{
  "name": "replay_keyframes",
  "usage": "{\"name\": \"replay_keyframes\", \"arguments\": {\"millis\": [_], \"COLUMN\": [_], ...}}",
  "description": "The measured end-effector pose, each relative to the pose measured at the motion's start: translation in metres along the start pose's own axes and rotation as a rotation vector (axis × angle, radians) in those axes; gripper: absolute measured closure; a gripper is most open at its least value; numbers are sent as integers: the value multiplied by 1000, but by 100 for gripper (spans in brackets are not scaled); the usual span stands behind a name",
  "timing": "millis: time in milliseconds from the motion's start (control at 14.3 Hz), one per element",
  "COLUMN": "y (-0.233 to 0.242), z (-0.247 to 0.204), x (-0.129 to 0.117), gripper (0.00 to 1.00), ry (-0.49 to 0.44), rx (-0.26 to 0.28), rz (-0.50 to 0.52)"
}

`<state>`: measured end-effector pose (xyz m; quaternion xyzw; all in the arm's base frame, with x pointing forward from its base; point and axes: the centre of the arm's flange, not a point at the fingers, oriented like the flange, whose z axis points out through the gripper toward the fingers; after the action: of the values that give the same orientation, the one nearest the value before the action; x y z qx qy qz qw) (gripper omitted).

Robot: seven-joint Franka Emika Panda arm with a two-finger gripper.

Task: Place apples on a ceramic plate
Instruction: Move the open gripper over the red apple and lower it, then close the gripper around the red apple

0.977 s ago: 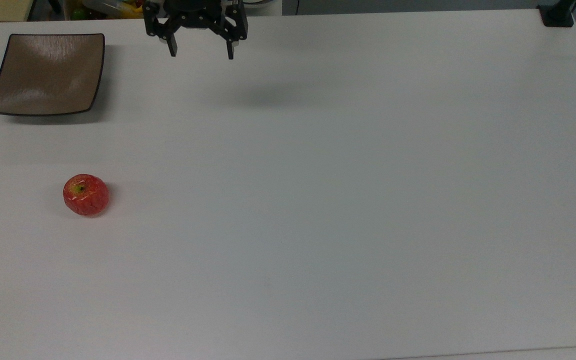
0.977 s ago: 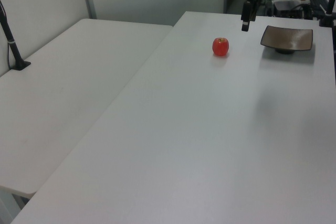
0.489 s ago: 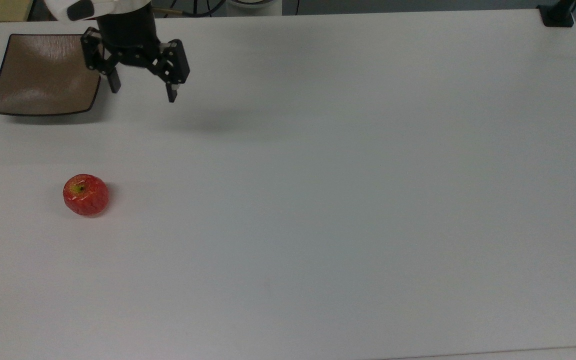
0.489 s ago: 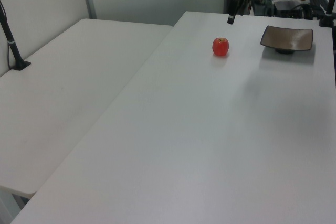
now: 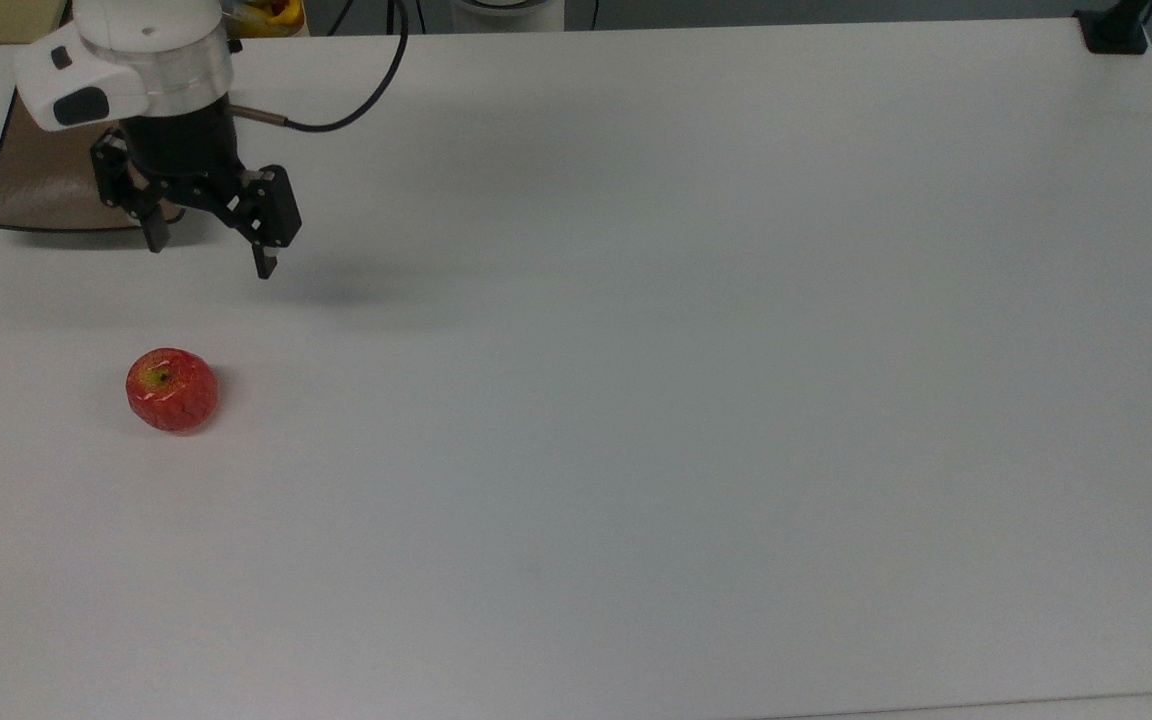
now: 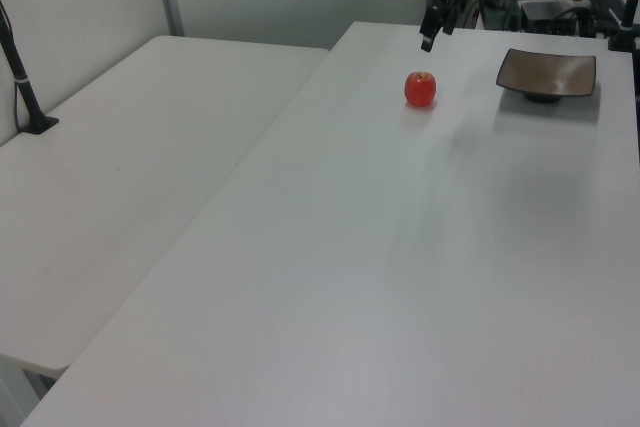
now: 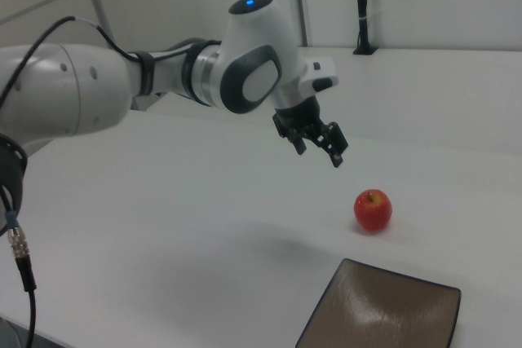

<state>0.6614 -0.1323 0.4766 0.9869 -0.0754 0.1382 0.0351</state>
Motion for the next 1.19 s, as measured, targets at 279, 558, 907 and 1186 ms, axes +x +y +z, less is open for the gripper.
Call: {"name": "replay_keyframes", "arguments": {"millis": [279, 558, 907, 1186], "y": [25, 34, 46, 49], "z": [30, 53, 85, 99], "x": [4, 6, 26, 27], "gripper": [0, 0, 0, 0], "ry": [22, 35, 41, 32], "rx": [-29, -51, -63, -76], "rz": [24, 19, 28, 20]}}
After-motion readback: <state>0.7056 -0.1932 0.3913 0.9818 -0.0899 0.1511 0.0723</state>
